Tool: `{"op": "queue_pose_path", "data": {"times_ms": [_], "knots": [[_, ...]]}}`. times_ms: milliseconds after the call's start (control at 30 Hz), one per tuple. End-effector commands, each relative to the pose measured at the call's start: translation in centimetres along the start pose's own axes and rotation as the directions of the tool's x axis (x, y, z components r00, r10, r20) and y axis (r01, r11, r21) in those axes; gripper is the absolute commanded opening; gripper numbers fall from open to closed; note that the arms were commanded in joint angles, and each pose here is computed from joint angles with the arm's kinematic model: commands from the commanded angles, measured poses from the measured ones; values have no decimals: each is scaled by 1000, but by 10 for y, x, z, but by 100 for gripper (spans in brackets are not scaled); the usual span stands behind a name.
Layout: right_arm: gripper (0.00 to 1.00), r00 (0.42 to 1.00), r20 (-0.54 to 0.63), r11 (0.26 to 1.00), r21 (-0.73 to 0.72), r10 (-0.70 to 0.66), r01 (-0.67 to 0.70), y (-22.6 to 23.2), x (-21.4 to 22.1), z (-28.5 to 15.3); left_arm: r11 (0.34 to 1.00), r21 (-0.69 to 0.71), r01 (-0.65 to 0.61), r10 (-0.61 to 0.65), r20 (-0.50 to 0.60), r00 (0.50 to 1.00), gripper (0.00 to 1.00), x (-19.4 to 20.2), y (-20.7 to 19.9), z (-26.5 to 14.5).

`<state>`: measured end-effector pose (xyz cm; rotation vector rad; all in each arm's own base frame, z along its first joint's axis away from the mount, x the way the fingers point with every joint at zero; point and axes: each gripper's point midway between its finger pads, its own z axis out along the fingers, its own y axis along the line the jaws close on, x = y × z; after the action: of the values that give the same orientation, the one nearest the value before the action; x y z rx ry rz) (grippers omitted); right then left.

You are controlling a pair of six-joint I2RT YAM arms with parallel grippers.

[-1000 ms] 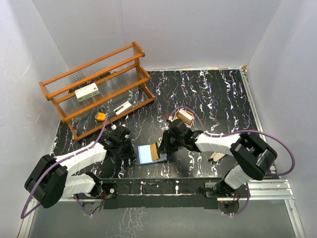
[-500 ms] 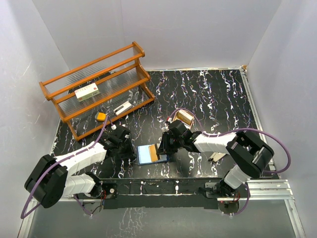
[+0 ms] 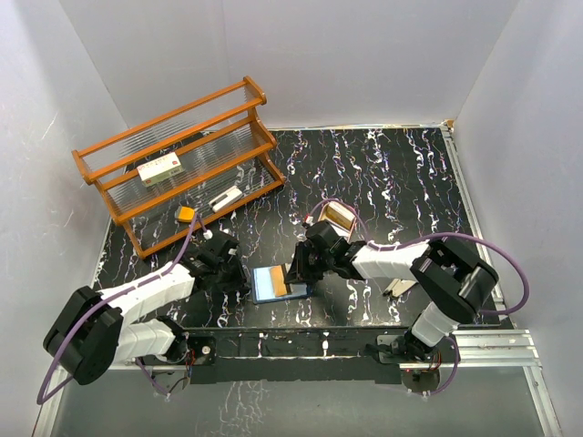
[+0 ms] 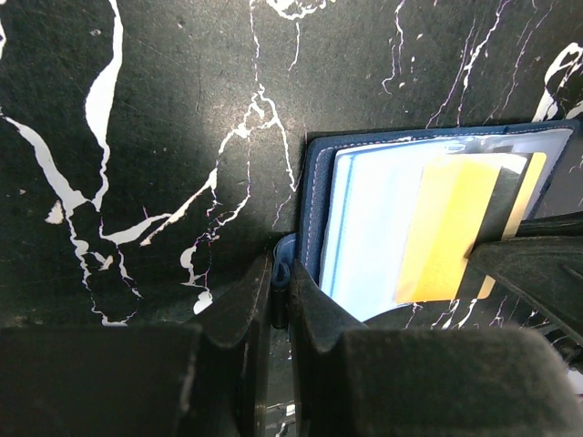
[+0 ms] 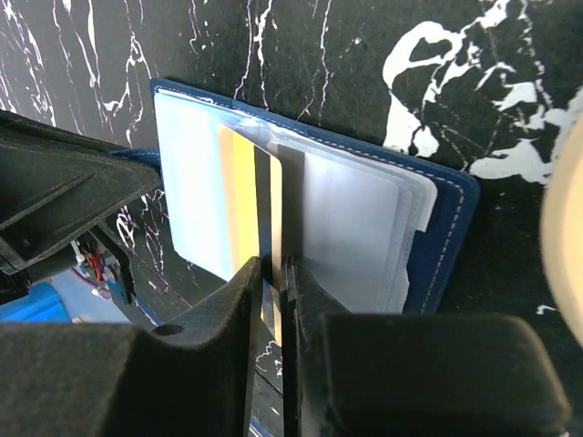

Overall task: Put the credit cards into the card holder
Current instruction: Insert the credit card into the card holder.

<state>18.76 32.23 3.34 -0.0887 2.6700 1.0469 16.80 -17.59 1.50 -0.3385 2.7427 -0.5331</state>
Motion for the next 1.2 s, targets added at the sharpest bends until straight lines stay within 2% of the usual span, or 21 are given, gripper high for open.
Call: {"op": "queue_pose_path", "data": {"times_ms": [0,233,567,833,1167], "knots": [[10,999,48,1000,20,-8,7,4,-8,7,1000,13,16,-15,-20,1000,0,9,3,-1],[11,999,54,1000,22,-4,3,2,-6,10,1000,9,22,-21,-23,1000,0,11,6,-1],[34,989,99,981,170,-108,90,-5,-23,-11,1000,0,15,-15,-19,1000,0,9,6,-2],[38,987,103,977,186,-124,103,-4,-26,-16,1000,3,19,-19,-20,1000,0,9,6,-2],[41,991,75,987,124,-113,103,3,-19,-5,1000,13,16,-15,-19,1000,0,9,3,-2]]}}
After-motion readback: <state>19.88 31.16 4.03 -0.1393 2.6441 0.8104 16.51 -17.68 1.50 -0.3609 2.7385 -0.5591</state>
